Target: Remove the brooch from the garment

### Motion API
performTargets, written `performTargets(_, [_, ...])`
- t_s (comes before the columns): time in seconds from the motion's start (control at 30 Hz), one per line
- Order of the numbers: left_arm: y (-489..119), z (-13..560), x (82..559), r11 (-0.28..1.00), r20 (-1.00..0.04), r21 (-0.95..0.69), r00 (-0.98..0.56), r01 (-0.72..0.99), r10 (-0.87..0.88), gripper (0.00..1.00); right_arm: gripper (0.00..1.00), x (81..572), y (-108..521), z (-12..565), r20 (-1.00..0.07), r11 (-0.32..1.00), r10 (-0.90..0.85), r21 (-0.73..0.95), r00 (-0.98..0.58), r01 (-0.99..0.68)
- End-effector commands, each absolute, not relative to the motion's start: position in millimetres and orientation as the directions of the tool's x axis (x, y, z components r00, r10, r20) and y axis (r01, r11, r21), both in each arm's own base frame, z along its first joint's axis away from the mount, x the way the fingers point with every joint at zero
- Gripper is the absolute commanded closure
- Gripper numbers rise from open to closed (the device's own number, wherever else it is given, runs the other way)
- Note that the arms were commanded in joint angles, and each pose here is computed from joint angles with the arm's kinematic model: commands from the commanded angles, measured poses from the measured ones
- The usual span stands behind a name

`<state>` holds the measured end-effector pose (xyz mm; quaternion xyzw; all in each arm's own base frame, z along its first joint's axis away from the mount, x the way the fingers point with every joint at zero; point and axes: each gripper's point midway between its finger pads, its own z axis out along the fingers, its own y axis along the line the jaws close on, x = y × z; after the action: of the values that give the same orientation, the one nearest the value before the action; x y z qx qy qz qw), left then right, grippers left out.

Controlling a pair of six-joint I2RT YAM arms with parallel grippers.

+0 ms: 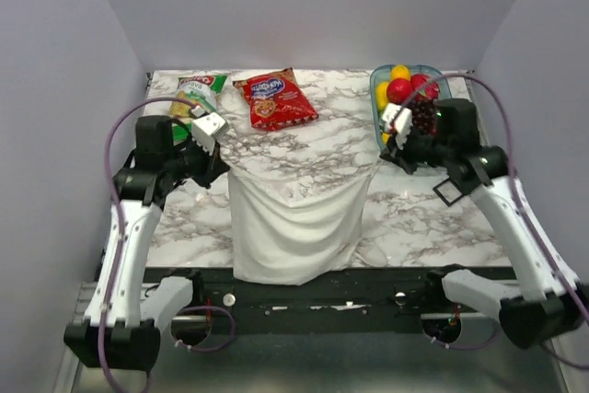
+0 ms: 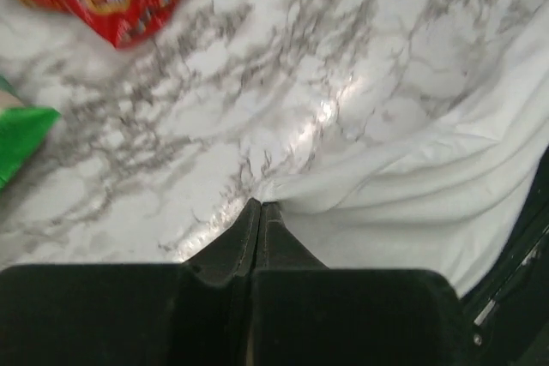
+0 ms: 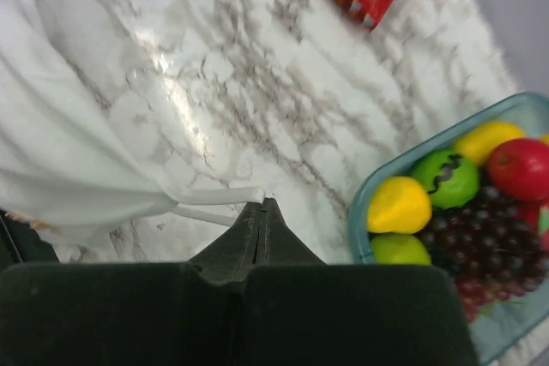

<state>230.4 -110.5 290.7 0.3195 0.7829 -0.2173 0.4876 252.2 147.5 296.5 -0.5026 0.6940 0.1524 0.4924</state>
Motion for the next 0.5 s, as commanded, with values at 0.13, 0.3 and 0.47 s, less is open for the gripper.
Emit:
performTargets(0.13, [-81.3, 144.4, 336.3, 0.772, -0.719, -0.034, -0.552, 0.635, 0.422, 0.96, 0.99, 411.6, 173.7, 187.1, -0.772, 0.5, -0.623, -0.272, -0.123, -0.822])
performTargets(0.3, [-62.6, 108.4, 411.2, 0.842, -0.629, -0.025, -0.663, 0.539, 0.406, 0.91, 0.94, 489.9, 186.6, 125.1, -0.707, 0.522, -0.666, -0.215, -0.238, -0.825])
performTargets(0.47, [-60.4, 98.1, 446.1, 0.866, -0.615, -0.013, -0.687, 0.499, 0.387, 0.8, 0.77, 522.8, 186.4, 113.9, -0.678, 0.565, -0.673, -0.213, -0.296, -0.797])
